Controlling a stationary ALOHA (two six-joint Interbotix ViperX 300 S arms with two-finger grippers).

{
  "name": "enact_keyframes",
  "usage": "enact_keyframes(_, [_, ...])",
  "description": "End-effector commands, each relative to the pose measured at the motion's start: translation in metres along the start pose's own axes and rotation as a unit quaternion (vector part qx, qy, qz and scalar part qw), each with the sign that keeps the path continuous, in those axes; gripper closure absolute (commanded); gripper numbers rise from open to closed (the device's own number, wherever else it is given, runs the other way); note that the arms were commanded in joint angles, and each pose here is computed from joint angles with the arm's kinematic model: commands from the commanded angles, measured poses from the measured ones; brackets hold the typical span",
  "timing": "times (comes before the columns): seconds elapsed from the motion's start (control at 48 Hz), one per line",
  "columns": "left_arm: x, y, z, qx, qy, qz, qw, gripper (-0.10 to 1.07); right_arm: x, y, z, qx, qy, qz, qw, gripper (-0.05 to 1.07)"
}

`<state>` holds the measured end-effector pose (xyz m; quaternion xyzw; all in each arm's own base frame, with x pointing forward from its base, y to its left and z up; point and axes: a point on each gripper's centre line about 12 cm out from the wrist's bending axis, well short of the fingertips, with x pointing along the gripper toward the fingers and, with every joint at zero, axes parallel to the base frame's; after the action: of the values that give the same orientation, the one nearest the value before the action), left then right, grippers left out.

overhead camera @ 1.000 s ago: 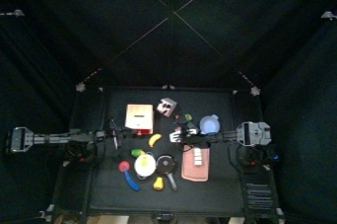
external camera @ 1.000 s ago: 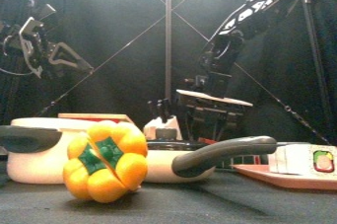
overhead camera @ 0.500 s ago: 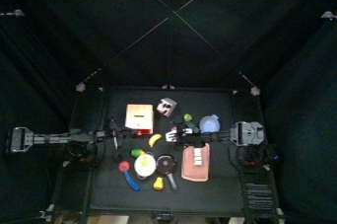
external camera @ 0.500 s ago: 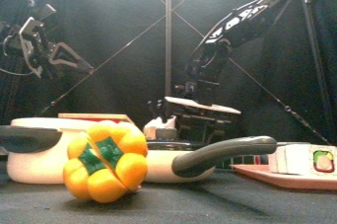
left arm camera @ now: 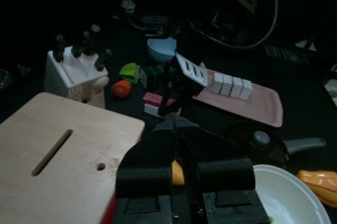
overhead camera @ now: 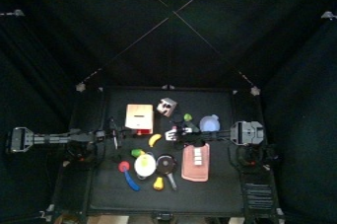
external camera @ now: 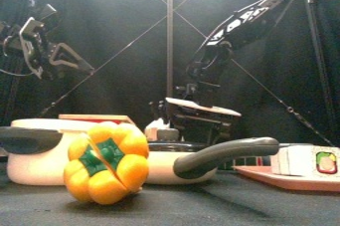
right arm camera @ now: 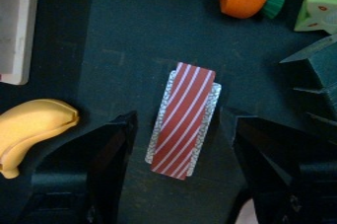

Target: Place salmon sushi to right of drawer

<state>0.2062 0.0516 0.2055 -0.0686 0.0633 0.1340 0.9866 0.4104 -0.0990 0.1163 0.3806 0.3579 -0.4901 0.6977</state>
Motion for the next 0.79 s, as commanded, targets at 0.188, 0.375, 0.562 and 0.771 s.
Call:
enact_keyframes(0.188, [0.002,-0.001,0.005,0.000,-0.008,-0.001,1.0000,0.56,-0.016,0.008,0.010,0.005,-0.013,0.018,0.9997,0.05])
enact_keyframes(0.375, [0.001,0.000,0.002,0.000,-0.003,0.000,1.0000,0.56,-0.020,0.007,0.012,0.003,-0.016,0.021,0.9997,0.05])
enact_keyframes(0.562, [0.002,-0.001,0.005,0.000,-0.008,-0.001,1.0000,0.56,-0.037,0.001,0.019,-0.008,-0.028,0.034,0.9990,0.05])
enact_keyframes(0.771, [0.002,0.000,0.007,0.000,-0.010,0.000,0.9999,0.56,-0.076,-0.004,0.032,-0.030,-0.044,0.079,0.9955,0.05])
